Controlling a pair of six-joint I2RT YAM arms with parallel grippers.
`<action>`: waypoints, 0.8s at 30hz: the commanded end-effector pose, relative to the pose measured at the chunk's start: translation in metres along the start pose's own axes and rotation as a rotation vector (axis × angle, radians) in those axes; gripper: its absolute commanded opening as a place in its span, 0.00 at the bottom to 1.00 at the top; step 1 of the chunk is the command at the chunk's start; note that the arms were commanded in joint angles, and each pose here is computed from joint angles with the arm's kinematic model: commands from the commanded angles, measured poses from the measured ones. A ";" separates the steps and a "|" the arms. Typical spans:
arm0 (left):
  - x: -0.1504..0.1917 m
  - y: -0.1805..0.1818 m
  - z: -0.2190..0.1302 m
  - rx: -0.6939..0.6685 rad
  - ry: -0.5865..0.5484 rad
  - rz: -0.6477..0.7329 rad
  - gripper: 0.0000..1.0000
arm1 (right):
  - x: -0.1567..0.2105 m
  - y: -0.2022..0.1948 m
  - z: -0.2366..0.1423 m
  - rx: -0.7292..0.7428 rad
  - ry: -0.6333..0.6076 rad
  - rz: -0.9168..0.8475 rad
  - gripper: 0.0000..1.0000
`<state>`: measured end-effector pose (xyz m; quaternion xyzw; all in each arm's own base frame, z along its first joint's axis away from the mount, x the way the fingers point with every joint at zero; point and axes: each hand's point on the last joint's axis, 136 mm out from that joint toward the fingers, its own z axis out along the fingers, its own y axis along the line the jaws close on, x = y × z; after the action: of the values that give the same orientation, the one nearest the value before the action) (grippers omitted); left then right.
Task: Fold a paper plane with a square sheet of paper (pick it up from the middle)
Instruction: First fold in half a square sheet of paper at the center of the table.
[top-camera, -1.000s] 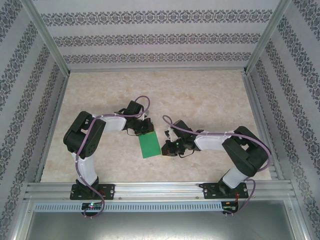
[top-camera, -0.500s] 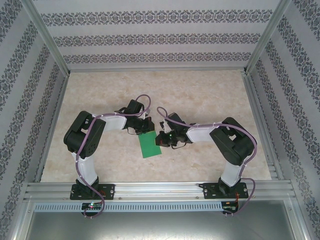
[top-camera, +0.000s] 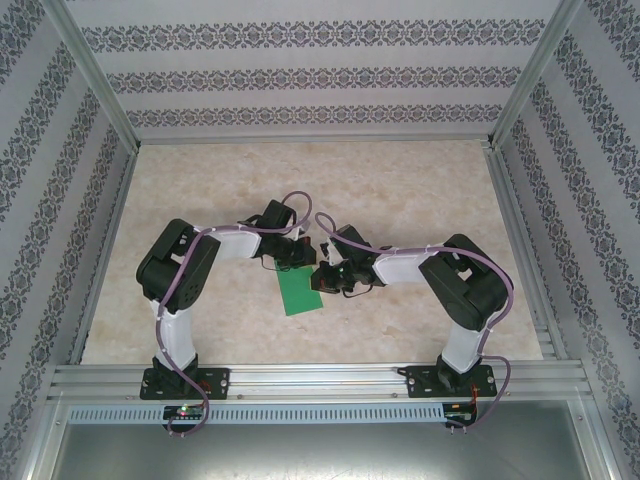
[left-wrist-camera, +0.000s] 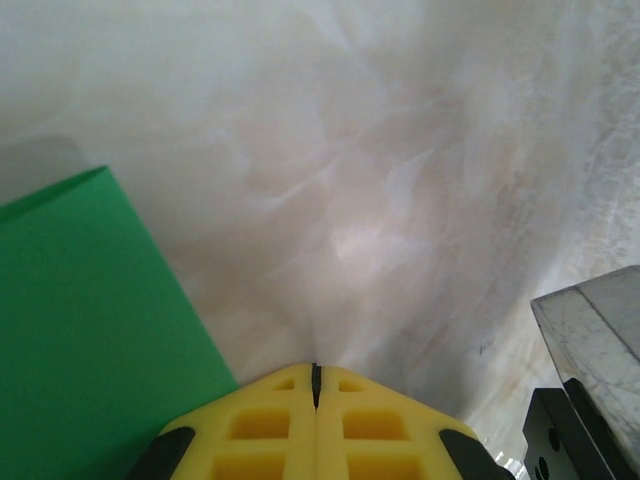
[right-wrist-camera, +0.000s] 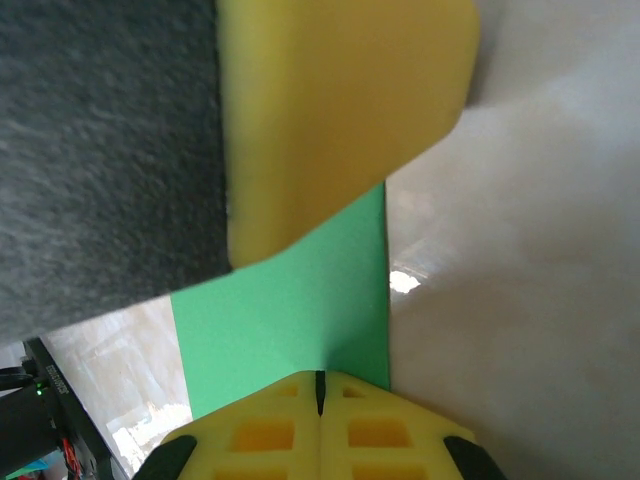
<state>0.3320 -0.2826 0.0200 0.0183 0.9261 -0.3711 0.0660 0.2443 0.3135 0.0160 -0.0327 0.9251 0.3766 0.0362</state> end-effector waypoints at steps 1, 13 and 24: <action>0.013 0.023 0.008 -0.080 0.034 0.013 0.00 | 0.014 -0.027 0.002 0.076 0.038 0.054 0.00; -0.028 0.043 -0.013 -0.104 -0.058 0.110 0.00 | 0.056 -0.055 -0.007 0.142 0.138 0.105 0.00; -0.061 0.067 -0.026 -0.095 -0.144 0.106 0.00 | 0.066 -0.060 -0.007 0.151 0.160 0.125 0.00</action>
<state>0.3606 -0.2536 0.0205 0.0603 0.9139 -0.3886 0.1009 0.2307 0.3002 0.0137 -0.0300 0.9240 0.3798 0.0322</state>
